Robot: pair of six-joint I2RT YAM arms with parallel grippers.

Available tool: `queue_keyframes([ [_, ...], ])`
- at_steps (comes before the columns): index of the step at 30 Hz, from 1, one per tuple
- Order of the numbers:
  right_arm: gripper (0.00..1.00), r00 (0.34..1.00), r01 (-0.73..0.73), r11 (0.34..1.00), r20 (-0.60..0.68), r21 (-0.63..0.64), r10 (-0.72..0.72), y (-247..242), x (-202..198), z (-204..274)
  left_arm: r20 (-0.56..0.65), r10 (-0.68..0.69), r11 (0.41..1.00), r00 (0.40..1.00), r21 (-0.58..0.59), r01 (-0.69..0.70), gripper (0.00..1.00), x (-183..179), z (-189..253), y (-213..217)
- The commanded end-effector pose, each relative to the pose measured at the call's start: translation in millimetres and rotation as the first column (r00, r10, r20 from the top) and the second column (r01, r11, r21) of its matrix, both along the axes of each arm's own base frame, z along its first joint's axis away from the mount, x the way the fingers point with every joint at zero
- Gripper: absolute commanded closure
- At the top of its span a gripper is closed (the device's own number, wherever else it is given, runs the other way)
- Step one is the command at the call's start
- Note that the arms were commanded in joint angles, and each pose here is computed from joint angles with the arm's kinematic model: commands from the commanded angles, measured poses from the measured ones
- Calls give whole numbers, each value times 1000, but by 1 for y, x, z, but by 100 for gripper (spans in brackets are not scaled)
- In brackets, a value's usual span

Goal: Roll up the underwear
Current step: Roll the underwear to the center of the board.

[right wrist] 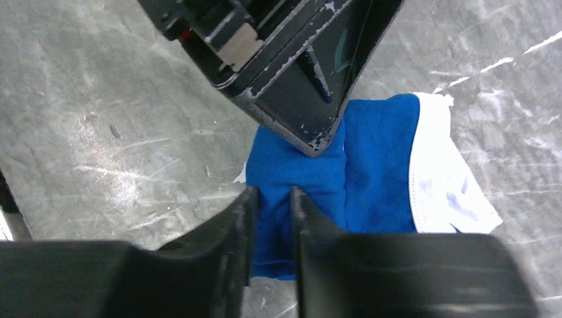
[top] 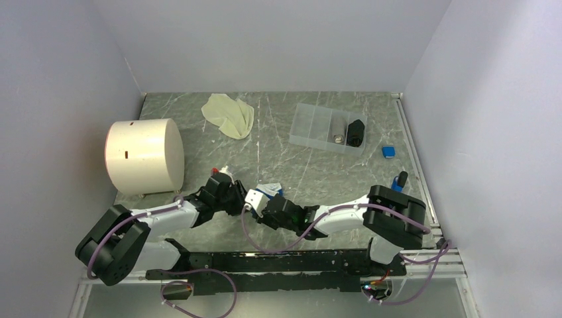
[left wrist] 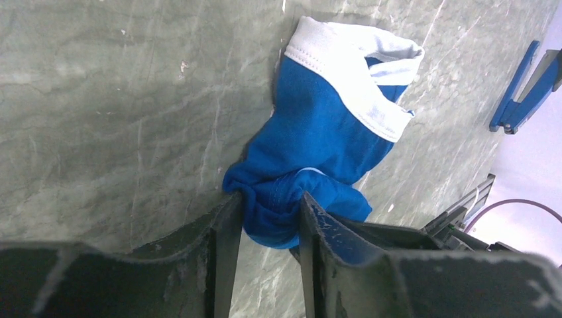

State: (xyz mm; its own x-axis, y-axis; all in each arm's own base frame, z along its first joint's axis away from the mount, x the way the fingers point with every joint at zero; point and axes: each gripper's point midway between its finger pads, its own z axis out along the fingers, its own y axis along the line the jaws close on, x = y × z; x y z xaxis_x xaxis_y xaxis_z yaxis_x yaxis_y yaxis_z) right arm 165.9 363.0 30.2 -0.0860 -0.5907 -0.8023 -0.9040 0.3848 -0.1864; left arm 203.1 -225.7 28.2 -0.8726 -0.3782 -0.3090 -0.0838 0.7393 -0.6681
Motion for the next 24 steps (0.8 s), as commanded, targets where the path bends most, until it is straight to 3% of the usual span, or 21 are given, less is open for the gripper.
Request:
queue_keyframes([
  [1,83,988,38,989,-142,-141,-58,-36,-23,-52,-77,-34,998,996,48,38,53,-18,-18,7],
  [4,91,976,50,994,-204,-97,-69,-34,-29,-55,-69,-23,1000,997,-3,23,46,-16,-13,2],
  [13,93,856,106,964,-515,246,38,-18,-34,-28,-90,15,999,996,-47,-20,38,-18,-15,3],
  [24,93,789,185,922,-611,339,67,-33,-16,-17,-62,9,1000,998,-16,-10,33,-13,-15,4],
])
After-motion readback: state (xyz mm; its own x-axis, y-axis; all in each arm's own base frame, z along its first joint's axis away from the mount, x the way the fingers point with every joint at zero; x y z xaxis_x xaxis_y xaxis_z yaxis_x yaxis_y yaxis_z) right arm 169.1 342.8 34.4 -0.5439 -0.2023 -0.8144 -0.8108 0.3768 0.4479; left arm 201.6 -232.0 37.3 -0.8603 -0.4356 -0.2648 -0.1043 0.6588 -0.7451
